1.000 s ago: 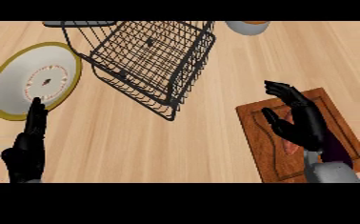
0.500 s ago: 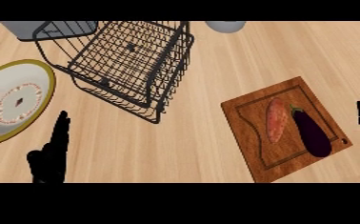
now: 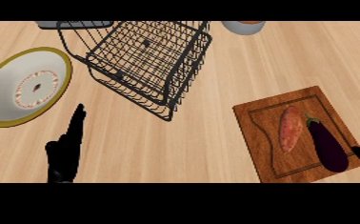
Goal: Pick the sweet potato from the cutting board and place it in the tiered basket
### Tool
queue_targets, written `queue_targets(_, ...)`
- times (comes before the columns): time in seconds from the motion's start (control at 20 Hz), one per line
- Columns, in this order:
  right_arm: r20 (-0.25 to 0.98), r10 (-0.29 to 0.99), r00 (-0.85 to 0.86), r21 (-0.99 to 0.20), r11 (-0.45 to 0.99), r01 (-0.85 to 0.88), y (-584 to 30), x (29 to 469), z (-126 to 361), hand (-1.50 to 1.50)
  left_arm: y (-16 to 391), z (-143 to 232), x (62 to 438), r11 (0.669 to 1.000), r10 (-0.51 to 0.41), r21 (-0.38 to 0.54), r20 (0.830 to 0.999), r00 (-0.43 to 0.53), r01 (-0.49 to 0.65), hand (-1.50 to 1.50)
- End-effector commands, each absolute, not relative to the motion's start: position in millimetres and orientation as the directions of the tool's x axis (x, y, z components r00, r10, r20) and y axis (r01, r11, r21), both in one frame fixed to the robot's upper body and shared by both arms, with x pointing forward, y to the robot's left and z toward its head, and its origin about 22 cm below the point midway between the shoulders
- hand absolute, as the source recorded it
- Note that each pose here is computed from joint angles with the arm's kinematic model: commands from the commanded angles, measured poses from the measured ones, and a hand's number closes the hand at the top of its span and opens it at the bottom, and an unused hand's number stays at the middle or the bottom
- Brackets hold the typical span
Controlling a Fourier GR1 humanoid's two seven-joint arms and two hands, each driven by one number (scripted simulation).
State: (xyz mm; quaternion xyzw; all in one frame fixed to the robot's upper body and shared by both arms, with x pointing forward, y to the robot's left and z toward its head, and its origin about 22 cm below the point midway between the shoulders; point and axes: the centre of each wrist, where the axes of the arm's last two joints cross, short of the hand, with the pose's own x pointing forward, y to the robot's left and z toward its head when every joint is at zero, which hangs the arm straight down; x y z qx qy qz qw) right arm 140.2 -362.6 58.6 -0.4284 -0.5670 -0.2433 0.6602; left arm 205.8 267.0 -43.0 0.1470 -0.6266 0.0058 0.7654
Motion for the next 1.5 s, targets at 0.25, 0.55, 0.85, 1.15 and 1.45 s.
queue_targets(0.25,0.672,0.287,0.682,-0.698,0.553,0.455,-351.5,113.5,98.2,-1.50,243.3,-51.1,206.9,0.972,-0.157,0.195,0.954,0.257,-0.130,0.00)
queue_targets(0.55,0.586,0.254,0.769,-0.775,0.454,0.440,-328.1,141.3,137.7,-1.50,239.2,-43.8,213.4,0.977,-0.170,0.196,0.952,0.253,-0.079,0.00)
queue_targets(0.85,0.502,0.267,0.823,-0.830,0.416,0.371,-309.6,165.8,149.2,-1.50,227.9,-45.0,220.6,0.977,-0.174,0.200,0.951,0.256,-0.078,0.00)
queue_targets(1.15,0.319,0.293,0.901,-0.890,0.421,0.178,-300.8,173.4,116.2,-1.50,233.0,-54.5,219.4,0.975,-0.169,0.199,0.953,0.253,-0.099,0.00)
queue_targets(1.45,0.244,0.261,0.934,-0.891,0.441,0.109,-307.0,204.4,98.7,-1.50,231.5,-53.1,215.9,0.976,-0.173,0.200,0.949,0.264,-0.081,0.00)
